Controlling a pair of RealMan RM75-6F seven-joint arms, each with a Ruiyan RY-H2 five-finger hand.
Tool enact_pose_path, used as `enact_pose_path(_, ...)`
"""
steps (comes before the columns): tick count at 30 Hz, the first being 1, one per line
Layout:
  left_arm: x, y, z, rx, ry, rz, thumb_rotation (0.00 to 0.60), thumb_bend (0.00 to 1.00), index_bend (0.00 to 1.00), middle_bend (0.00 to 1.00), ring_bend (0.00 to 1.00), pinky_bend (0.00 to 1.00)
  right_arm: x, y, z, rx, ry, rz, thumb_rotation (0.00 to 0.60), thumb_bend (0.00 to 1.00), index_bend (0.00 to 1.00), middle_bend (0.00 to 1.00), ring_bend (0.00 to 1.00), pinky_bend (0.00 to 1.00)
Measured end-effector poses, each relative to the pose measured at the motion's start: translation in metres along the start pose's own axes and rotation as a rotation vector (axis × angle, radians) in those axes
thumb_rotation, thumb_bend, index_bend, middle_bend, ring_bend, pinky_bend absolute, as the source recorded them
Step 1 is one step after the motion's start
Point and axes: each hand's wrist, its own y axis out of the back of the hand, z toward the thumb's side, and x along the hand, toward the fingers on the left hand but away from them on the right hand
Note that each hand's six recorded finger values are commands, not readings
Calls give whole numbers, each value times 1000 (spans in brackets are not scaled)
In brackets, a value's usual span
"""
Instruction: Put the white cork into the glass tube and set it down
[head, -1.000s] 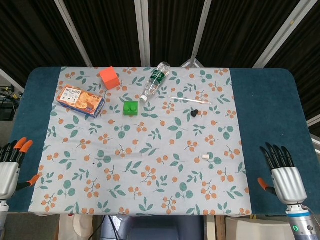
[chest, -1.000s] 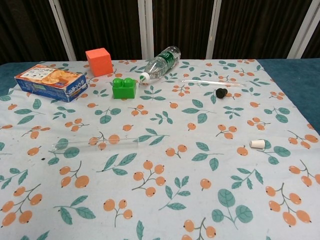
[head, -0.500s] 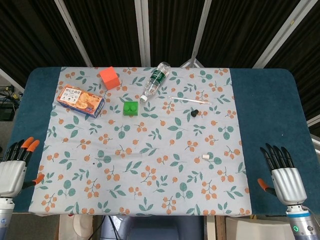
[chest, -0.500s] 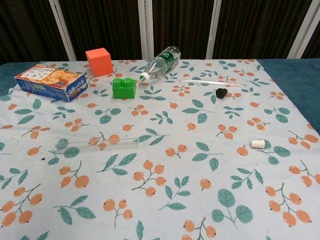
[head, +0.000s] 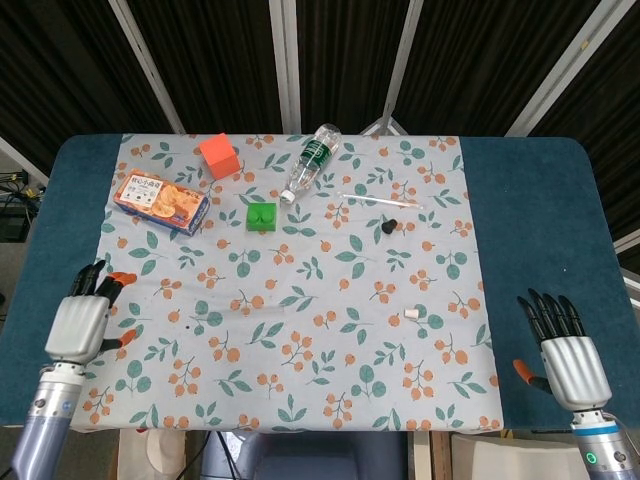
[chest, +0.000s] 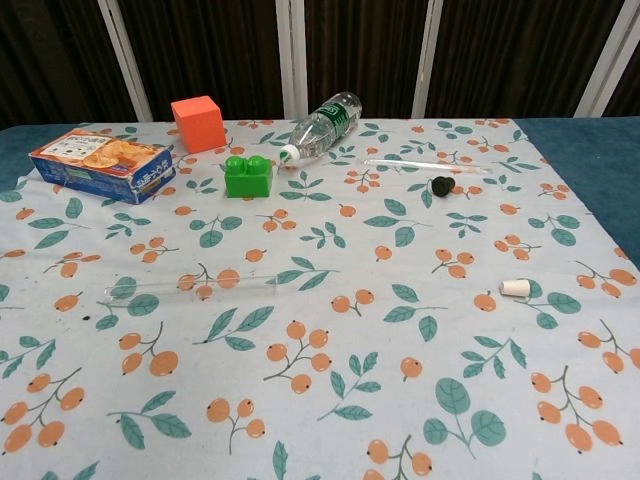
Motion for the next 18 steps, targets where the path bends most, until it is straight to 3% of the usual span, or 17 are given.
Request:
enact_pose_path(8, 35, -31, 49, 42, -15, -50, 600, 270, 319, 314, 0, 0, 0, 1, -1, -5, -3, 7, 600, 249, 0, 0, 0, 0)
enact_pose_path(18, 49, -60, 85, 48, -16, -100, 600, 296, 398, 334, 0, 0, 1, 2, -5, -13, -10, 10, 600, 250, 0, 0, 0, 0)
